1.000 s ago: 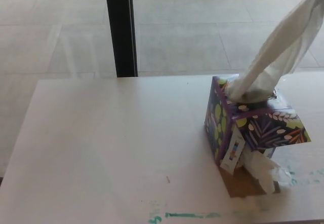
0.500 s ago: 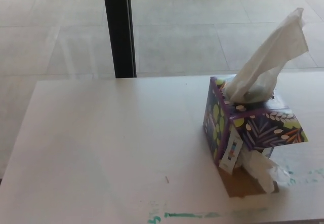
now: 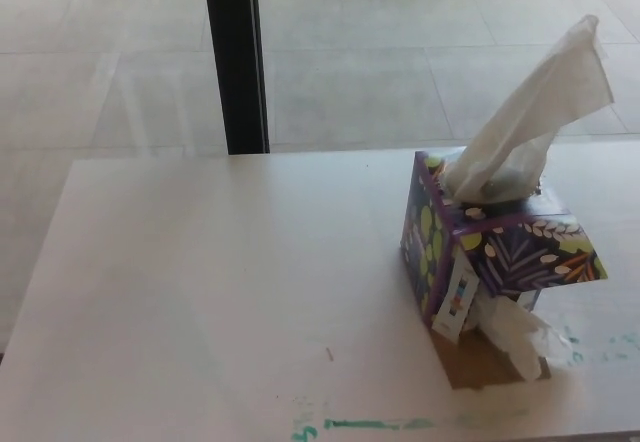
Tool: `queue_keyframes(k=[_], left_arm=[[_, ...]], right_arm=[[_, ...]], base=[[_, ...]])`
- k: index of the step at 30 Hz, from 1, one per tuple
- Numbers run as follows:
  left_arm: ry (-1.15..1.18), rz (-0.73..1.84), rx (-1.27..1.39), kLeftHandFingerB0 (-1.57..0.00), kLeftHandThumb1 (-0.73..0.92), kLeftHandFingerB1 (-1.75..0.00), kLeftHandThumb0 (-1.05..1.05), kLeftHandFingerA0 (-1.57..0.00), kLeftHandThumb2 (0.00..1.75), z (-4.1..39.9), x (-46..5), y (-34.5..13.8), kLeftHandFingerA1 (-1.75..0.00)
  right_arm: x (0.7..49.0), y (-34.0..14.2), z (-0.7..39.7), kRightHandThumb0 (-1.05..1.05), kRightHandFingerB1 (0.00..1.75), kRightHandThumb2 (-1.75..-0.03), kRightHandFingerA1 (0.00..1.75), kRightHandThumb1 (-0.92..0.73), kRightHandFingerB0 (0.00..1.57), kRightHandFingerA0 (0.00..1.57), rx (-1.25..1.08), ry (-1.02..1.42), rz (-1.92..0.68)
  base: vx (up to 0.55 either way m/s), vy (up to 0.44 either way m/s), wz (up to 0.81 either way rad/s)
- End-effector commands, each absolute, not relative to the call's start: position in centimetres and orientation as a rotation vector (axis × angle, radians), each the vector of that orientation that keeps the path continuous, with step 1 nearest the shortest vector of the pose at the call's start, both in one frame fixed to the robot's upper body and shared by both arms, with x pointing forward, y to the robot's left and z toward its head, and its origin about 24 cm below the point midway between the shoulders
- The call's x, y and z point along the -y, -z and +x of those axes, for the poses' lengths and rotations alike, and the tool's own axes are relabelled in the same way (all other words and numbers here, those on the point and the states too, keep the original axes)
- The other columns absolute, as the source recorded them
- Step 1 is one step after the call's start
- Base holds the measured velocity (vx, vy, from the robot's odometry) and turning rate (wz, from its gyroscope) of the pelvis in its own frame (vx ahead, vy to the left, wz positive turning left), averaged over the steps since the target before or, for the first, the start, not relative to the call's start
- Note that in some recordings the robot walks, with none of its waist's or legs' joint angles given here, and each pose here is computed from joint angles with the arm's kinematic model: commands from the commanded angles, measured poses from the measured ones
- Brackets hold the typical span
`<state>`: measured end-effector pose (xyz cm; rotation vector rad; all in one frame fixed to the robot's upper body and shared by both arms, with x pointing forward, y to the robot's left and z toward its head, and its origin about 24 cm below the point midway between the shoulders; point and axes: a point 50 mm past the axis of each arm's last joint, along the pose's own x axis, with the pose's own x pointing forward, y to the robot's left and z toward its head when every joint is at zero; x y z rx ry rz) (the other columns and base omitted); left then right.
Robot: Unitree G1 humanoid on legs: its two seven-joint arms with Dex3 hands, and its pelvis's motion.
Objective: The robot uses its right hand to pull out a tissue from the tissue box kept in the middle of the desk and put it on the right side
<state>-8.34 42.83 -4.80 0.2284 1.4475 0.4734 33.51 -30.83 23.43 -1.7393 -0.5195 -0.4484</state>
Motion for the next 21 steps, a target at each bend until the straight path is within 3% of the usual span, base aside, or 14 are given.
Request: queue_keyframes(k=[1, 2, 3, 7, 8, 9, 10, 11, 12, 16, 18, 19, 20, 21], left_arm=[[-0.468, 0.231, -1.428, -0.35, 0.92, -0.36, -0.87, -0.16, 0.74, -8.1, -42.8, 4.9, -0.36], [-0.469, 0.238, -1.430, -0.35, 0.92, -0.35, -0.88, -0.17, 0.74, -8.1, -42.7, 4.9, -0.36], [-0.474, 0.231, -1.429, -0.35, 0.92, -0.35, -0.88, -0.19, 0.74, -8.1, -42.7, 5.0, -0.37], [-0.447, 0.257, -1.433, -0.38, 0.92, -0.36, -0.87, -0.18, 0.76, -7.7, -42.7, 5.1, -0.39], [-0.460, 0.239, -1.421, -0.42, 0.92, -0.37, -0.87, -0.18, 0.74, -7.7, -42.6, 5.1, -0.39], [-0.485, 0.213, -1.408, -0.37, 0.74, -0.52, -0.84, -0.17, 1.10, -7.7, -42.6, 5.2, -0.50], [-0.496, 0.209, -1.402, -0.36, 0.74, -0.52, -0.84, -0.16, 1.10, -7.7, -42.5, 5.3, -0.49], [-0.480, 0.228, -1.412, -0.40, 0.91, -0.37, -0.89, -0.15, 0.74, -7.7, -42.5, 5.3, -0.38], [-0.479, 0.226, -1.412, -0.42, 0.92, -0.37, -0.89, -0.16, 0.73, -7.7, -42.5, 5.3, -0.40], [-0.478, 0.208, -1.416, -0.38, 0.92, -0.36, -0.88, -0.15, 0.74, -7.6, -42.6, 5.2, -0.39], [-0.484, 0.207, -1.413, -0.38, 0.92, -0.35, -0.89, -0.16, 0.73, -7.8, -42.6, 5.2, -0.39], [-0.475, 0.211, -1.415, -0.38, 0.92, -0.36, -0.90, -0.17, 0.74, -7.8, -42.6, 5.2, -0.39], [-0.501, 0.173, -1.410, -0.39, 0.92, -0.36, -0.88, -0.22, 0.71, -7.9, -42.6, 5.2, -0.39], [-0.512, 0.157, -1.408, -0.39, 0.92, -0.36, -0.88, -0.22, 0.71, -7.9, -42.6, 5.2, -0.39]], right_arm=[[29.4, -16.8, 33.3, -0.29, 0.99, -0.63, 1.67, -0.63, 0.82, 0.89, 0.453, 0.216, -1.827], [29.4, -15.8, 33.2, -0.33, 0.95, -0.94, 1.31, -0.50, 0.79, 1.15, 0.401, 0.178, -1.866], [29.4, -15.2, 33.1, -0.32, 0.90, -0.64, 1.69, -0.69, 0.82, 0.86, 0.363, 0.149, -1.892], [29.8, -12.7, 32.4, -0.32, 0.75, -0.61, 1.58, -0.72, 0.84, 0.87, 0.265, 0.035, -2.020], [29.9, -12.2, 32.3, -0.29, 1.26, -0.65, 1.70, -0.74, 0.68, 0.81, 0.202, -0.008, -2.024], [30.1, -11.5, 32.2, -0.31, 1.41, -0.63, 1.75, -0.75, 0.65, 0.77, 0.093, -0.064, -2.102], [30.3, -11.0, 32.3, -0.33, 1.22, -0.61, 1.74, -0.77, 0.73, 0.76, -0.022, -0.119, -2.160], [30.3, -10.6, 32.1, -0.32, 1.26, -0.62, 1.70, -0.72, 0.78, 0.79, -0.027, -0.127, -2.134], [30.4, -10.4, 32.1, -0.36, 0.87, -0.62, 1.59, -0.75, 0.80, 0.79, -0.083, -0.144, -2.152], [30.9, -9.7, 31.6, -0.38, 0.64, -0.61, 1.42, -0.66, 0.74, 0.82, -0.229, -0.222, -2.190], [30.9, -9.5, 31.6, -0.41, 0.36, -0.60, 1.14, -0.63, 0.47, 0.55, -0.334, -0.251, -2.271], [30.8, -9.7, 31.7, -0.39, 0.32, -0.59, 0.78, -0.65, 0.20, 0.21, -0.412, -0.291, -2.245], [30.7, -10.0, 31.7, -0.49, 0.12, -0.75, 0.10, -0.47, 0.00, 0.00, -0.441, -0.307, -2.264], [30.7, -10.2, 31.8, -0.49, 0.12, -0.75, 0.10, -0.47, 0.00, 0.00, -0.452, -0.311, -2.274]], base=[[0.00, 0.000, 0.00], [0.00, 0.000, 0.00], [0.00, 0.000, 0.00], [0.00, 0.000, 0.00], [0.00, 0.000, 0.00], [0.00, 0.000, 0.00], [0.00, 0.000, 0.00], [0.00, 0.000, 0.00], [0.00, 0.000, 0.00], [0.00, 0.000, 0.00], [0.00, 0.000, 0.00], [0.00, 0.000, 0.00], [0.00, 0.000, 0.00], [0.00, 0.000, 0.00]])
